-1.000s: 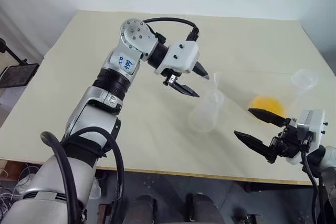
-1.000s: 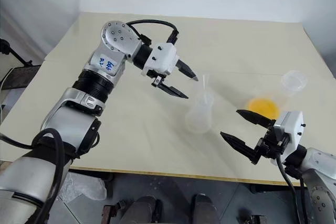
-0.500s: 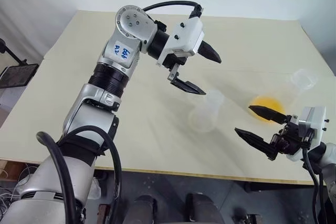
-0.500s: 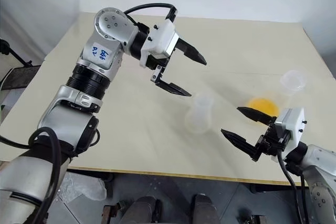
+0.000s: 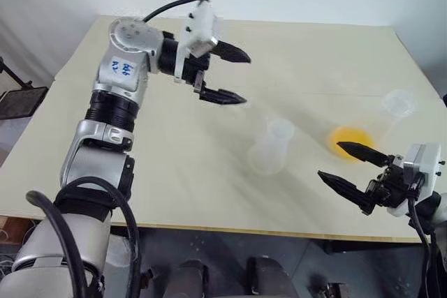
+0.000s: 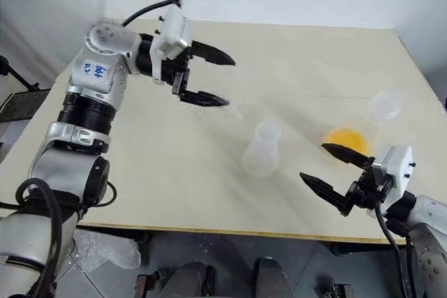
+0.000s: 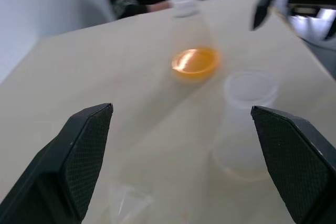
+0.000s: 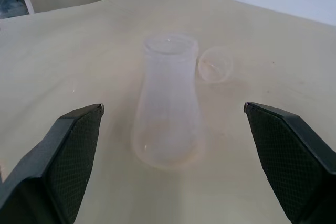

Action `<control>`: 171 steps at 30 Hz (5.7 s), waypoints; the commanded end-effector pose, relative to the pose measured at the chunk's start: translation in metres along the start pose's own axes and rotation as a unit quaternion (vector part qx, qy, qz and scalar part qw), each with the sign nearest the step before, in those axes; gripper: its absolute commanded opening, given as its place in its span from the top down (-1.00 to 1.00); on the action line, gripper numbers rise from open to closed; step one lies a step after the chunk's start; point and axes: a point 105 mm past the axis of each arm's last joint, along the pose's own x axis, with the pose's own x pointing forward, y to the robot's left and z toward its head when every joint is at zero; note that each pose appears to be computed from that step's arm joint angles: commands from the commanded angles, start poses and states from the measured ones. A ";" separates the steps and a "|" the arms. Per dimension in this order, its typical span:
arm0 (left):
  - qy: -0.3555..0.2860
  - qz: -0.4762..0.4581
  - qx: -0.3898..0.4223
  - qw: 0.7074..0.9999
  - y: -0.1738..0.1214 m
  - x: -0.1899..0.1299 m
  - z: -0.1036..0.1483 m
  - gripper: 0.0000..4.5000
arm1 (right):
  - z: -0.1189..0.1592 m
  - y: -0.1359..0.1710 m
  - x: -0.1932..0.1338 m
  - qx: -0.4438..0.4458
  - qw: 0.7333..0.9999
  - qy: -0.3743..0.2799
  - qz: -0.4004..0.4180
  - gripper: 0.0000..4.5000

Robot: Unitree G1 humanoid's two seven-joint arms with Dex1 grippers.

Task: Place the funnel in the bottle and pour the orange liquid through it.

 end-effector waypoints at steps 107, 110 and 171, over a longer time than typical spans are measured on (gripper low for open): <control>0.002 -0.009 -0.259 0.966 -0.029 -0.022 0.026 0.99 | 0.001 -0.002 0.010 -0.020 1.000 0.000 0.004 -1.00; 0.017 -0.044 -0.272 0.961 -0.038 -0.017 0.029 0.99 | 0.000 -0.002 0.010 -0.019 1.000 0.000 0.005 -1.00; 0.214 -0.184 -0.320 0.904 -0.057 0.054 0.028 0.99 | -0.023 0.031 0.013 0.020 0.999 -0.014 -0.024 -1.00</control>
